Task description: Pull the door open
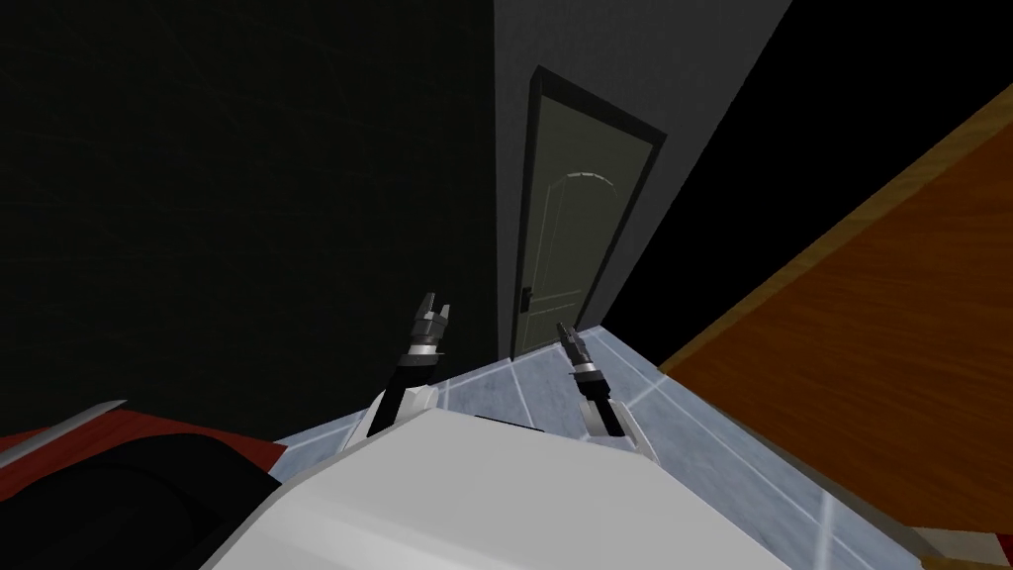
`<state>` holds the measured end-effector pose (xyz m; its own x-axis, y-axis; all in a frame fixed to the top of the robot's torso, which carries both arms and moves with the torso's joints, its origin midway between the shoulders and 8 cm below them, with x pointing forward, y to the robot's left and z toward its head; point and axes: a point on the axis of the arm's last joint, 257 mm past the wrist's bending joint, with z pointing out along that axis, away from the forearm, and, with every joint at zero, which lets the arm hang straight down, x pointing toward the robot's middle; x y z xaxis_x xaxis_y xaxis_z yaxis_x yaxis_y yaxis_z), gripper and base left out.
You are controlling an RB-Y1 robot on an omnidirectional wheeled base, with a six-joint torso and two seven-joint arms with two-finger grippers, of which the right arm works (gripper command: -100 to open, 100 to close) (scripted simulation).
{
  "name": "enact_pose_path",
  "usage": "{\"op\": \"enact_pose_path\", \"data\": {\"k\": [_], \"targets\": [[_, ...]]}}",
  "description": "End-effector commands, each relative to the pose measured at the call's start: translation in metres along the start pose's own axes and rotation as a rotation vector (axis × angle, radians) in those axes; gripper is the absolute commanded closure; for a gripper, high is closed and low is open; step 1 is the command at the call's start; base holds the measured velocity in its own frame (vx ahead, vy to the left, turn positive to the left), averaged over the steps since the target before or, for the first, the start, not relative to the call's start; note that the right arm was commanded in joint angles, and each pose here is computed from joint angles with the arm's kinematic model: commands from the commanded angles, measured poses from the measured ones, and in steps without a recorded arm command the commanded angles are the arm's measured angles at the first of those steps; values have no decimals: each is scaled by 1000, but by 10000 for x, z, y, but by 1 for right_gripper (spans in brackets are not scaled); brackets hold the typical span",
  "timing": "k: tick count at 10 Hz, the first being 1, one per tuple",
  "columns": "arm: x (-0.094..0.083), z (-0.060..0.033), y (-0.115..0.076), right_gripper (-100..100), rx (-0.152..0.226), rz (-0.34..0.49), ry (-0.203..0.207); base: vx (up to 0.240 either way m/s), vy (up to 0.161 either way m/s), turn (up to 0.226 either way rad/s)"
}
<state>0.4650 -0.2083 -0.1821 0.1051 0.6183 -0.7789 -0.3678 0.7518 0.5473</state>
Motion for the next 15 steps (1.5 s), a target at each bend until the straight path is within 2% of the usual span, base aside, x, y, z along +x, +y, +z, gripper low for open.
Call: {"op": "enact_pose_path", "data": {"k": [1, 11, 13, 15], "targets": [[100, 14, -69, -100, 4, -57, 33, 105, 1, 80], [615, 90, -488, -100, 9, -361, 205, 98, -13, 74], [749, 99, -629, -100, 5, -456, 258, 144, -26, 114], [801, 101, -689, -100, 3, -496, 280, 124, -30, 48]]}}
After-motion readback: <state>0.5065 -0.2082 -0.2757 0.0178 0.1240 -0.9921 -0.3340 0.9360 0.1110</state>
